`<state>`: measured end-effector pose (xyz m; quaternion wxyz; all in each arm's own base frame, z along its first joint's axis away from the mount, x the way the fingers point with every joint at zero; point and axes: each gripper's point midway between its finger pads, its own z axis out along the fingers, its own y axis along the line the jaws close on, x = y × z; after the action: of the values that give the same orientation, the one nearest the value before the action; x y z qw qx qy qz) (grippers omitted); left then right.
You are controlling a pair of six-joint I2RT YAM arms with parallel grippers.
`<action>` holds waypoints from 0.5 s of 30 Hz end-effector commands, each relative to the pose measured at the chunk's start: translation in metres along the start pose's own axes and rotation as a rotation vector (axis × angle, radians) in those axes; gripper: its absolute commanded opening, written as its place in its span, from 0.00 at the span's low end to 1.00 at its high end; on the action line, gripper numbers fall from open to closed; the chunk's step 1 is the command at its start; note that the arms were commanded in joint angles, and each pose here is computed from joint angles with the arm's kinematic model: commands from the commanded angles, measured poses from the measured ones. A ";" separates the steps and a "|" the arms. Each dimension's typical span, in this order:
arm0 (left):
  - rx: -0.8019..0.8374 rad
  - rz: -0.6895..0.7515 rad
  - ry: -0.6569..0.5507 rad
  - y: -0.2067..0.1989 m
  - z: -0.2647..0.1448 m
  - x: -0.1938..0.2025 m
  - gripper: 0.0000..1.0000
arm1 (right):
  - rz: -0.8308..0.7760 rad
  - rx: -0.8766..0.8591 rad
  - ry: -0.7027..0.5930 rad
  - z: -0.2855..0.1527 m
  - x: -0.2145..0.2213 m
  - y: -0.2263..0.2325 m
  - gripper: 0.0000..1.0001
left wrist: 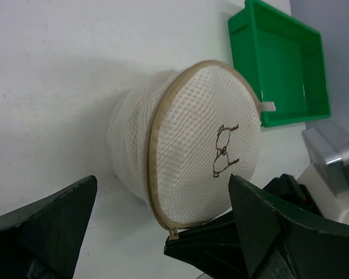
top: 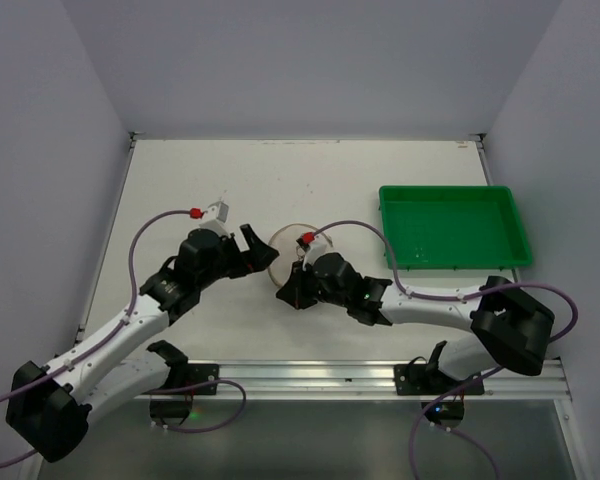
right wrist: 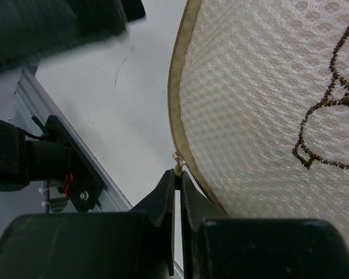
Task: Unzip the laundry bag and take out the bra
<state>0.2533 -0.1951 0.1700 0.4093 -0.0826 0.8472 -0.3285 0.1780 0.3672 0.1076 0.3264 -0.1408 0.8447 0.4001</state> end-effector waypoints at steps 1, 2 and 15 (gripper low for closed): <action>0.049 -0.080 0.043 -0.008 0.005 0.025 0.98 | 0.007 -0.087 -0.047 0.005 -0.021 0.028 0.00; 0.057 -0.077 0.055 -0.010 0.006 0.030 0.97 | 0.008 -0.091 -0.045 0.004 -0.020 0.029 0.00; 0.067 -0.049 0.131 -0.015 0.031 0.060 0.45 | 0.010 -0.081 -0.042 -0.005 -0.012 0.021 0.00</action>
<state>0.2297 -0.2383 0.1188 0.3316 -0.0699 0.8724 -0.3523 0.1760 0.3743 0.1126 0.3230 -0.1453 0.8372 0.4166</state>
